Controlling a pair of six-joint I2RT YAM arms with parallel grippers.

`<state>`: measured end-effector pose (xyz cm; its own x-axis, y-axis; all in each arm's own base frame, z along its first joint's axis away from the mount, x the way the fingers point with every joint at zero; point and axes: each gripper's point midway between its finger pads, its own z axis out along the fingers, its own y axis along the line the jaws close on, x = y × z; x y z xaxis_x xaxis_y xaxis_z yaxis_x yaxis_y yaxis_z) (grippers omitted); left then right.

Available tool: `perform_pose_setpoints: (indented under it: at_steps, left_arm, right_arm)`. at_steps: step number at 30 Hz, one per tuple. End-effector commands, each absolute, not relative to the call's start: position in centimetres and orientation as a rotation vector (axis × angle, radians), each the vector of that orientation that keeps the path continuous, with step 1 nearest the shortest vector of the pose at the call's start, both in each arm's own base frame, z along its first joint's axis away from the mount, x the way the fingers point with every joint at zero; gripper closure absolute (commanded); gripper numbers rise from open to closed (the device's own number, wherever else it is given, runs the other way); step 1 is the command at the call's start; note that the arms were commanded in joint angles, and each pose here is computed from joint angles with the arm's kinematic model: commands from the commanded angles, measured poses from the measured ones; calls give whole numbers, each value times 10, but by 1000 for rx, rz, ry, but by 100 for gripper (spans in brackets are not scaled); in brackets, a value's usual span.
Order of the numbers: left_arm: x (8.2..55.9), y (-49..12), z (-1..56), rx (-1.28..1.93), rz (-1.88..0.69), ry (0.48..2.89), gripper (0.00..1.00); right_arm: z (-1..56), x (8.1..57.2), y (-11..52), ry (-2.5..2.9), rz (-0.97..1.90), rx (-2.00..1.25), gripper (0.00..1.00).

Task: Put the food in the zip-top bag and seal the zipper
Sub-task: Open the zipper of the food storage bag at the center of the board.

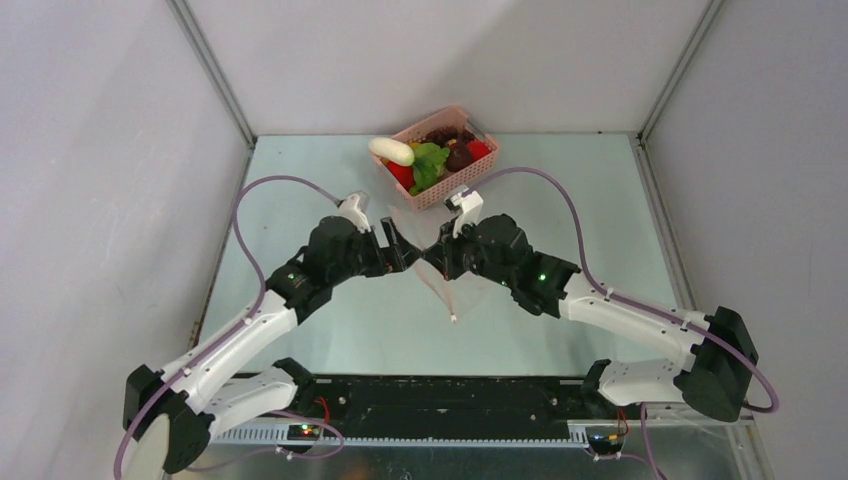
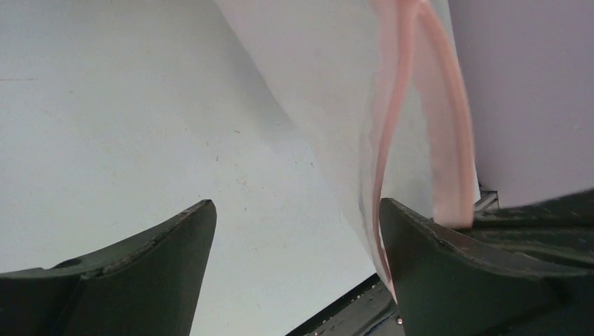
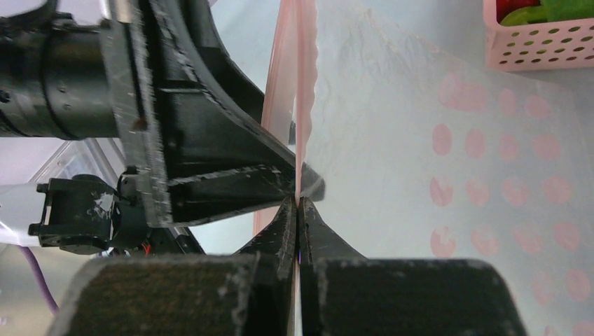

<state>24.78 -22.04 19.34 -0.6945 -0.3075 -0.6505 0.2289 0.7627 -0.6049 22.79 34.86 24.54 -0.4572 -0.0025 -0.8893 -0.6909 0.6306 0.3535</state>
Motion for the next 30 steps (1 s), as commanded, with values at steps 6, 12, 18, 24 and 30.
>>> perform_pose_setpoints:
  at_steps: [6,12,18,24,30]
  left_arm:
    - [259,-232,204,-105,-855,2149,31]
    - [268,-198,207,-190,-624,2155,86]
    - [267,-118,260,-341,-261,2005,100]
    - [253,-75,318,-388,-104,1933,100]
    - [229,-25,342,-437,141,1912,96]
  right_arm:
    - [301,235,348,1726,906,-418,100]
    - [302,238,329,1735,818,-407,100]
    - [308,246,294,1726,655,-364,100]
    - [316,257,301,1728,641,-317,100]
    - [318,277,320,1743,666,-188,100]
